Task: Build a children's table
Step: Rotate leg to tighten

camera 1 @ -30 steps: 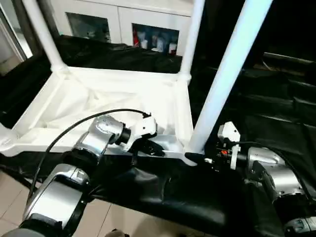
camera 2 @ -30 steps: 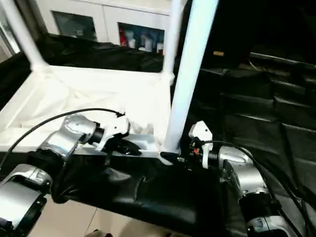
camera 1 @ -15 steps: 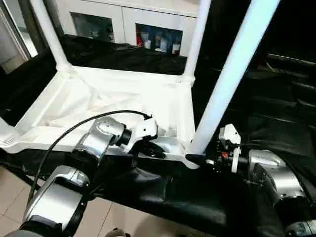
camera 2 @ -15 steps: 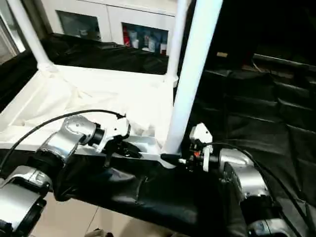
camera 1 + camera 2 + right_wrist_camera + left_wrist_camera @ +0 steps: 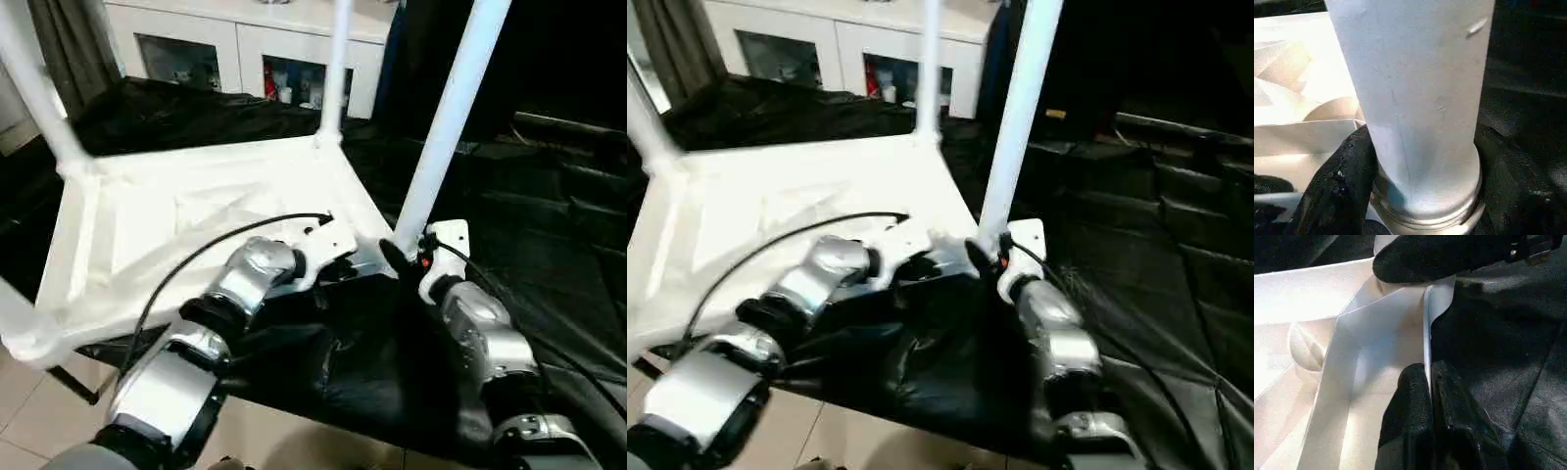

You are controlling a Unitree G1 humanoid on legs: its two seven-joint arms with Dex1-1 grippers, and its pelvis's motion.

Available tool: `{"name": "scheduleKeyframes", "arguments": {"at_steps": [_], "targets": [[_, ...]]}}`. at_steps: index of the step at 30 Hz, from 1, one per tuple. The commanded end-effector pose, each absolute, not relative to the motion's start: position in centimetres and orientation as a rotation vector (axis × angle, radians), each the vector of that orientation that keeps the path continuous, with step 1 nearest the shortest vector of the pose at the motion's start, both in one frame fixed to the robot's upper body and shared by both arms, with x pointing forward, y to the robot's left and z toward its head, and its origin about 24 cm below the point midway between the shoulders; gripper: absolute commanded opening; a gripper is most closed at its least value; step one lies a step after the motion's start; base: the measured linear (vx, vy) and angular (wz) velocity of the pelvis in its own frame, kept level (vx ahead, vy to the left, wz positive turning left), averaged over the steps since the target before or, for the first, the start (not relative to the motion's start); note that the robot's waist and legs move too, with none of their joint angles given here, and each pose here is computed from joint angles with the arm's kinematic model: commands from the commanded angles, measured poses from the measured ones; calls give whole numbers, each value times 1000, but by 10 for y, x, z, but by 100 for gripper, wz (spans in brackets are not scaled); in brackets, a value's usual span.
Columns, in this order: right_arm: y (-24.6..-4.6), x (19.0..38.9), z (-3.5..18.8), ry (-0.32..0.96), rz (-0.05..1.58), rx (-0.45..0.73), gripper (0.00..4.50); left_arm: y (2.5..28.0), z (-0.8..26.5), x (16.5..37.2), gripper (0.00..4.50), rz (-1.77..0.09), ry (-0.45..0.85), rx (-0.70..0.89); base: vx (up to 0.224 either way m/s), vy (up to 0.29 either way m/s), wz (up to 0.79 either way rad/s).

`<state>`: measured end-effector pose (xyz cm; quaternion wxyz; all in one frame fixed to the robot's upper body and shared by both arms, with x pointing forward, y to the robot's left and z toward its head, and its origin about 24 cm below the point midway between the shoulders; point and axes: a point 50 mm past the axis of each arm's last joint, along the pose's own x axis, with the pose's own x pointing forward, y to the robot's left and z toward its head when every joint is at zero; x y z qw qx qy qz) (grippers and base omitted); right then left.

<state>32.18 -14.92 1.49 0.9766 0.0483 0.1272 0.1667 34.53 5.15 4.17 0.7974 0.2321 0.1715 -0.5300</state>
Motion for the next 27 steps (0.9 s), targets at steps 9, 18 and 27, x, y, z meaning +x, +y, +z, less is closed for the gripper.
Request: {"name": "scheduleKeyframes", "arguments": {"at_steps": [9,18,27], "targets": [[-143,306,10,275,654,-60,372,45,42,337,0,-1269,305,472,0,0,0],[-176,282,30,290,1048,-87,372,89,47,325,0,-1536,392,423,0,0,0],[-177,279,33,306,1139,-79,349,109,50,325,0,-1556,439,433,0,0,0]]}}
